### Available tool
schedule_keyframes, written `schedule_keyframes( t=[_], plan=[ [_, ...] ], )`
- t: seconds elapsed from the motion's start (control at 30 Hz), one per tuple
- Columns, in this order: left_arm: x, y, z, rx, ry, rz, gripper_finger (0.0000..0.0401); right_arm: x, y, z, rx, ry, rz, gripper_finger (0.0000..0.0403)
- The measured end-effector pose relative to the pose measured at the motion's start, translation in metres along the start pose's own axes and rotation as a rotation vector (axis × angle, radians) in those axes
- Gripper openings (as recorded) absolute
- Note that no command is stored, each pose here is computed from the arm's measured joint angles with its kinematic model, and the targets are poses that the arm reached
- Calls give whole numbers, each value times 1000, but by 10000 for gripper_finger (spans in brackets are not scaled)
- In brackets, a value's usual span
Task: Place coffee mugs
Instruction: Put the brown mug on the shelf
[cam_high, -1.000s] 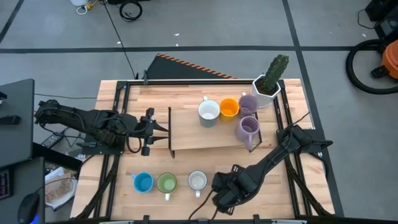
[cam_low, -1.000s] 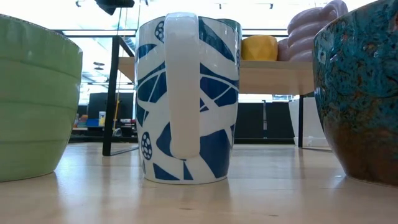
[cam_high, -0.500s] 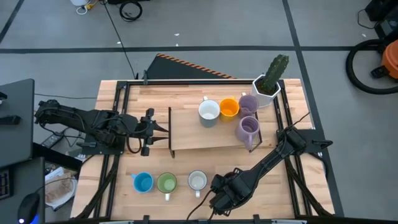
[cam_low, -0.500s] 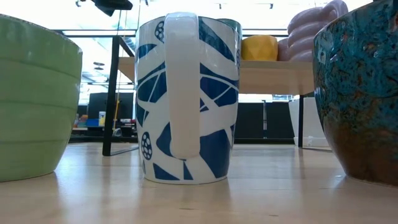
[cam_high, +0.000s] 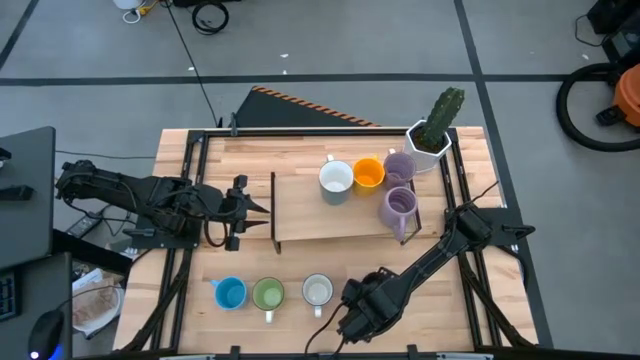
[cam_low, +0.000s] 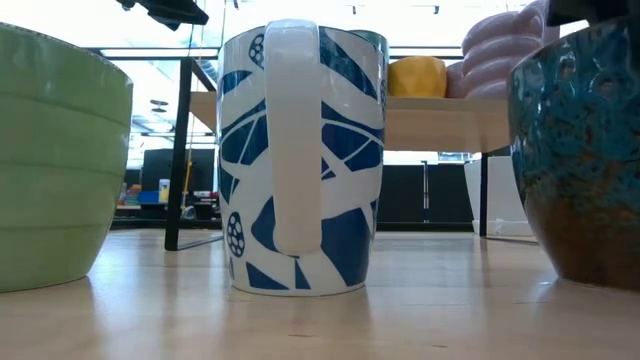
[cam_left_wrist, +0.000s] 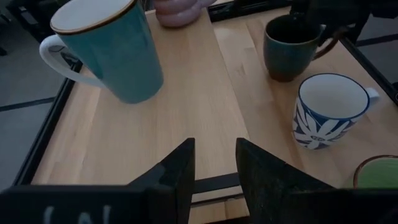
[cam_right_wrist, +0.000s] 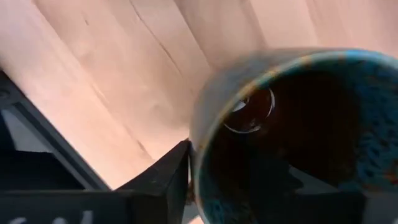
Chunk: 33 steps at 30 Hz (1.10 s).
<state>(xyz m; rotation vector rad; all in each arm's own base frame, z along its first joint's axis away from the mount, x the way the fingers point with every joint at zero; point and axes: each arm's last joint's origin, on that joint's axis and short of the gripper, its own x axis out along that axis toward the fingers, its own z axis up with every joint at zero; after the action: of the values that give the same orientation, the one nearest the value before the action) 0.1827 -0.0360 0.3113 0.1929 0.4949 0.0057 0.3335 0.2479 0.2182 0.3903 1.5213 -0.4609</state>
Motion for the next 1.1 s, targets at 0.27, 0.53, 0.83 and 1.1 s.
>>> schedule_keyframes(
  t=[0.27,0.53,0.83,1.1],
  plan=[
    [0,0,0,0,0,0,123,3,3,1,-35,-10,35,65],
    [0,0,0,1,-1,0,123,-3,4,3,-29,30,64,45],
    [0,0,0,17,4,0,123,-44,2,9,-75,-26,95,45],
    [0,0,-4,34,38,1,123,-88,-7,14,-216,-152,82,45]
  ],
)
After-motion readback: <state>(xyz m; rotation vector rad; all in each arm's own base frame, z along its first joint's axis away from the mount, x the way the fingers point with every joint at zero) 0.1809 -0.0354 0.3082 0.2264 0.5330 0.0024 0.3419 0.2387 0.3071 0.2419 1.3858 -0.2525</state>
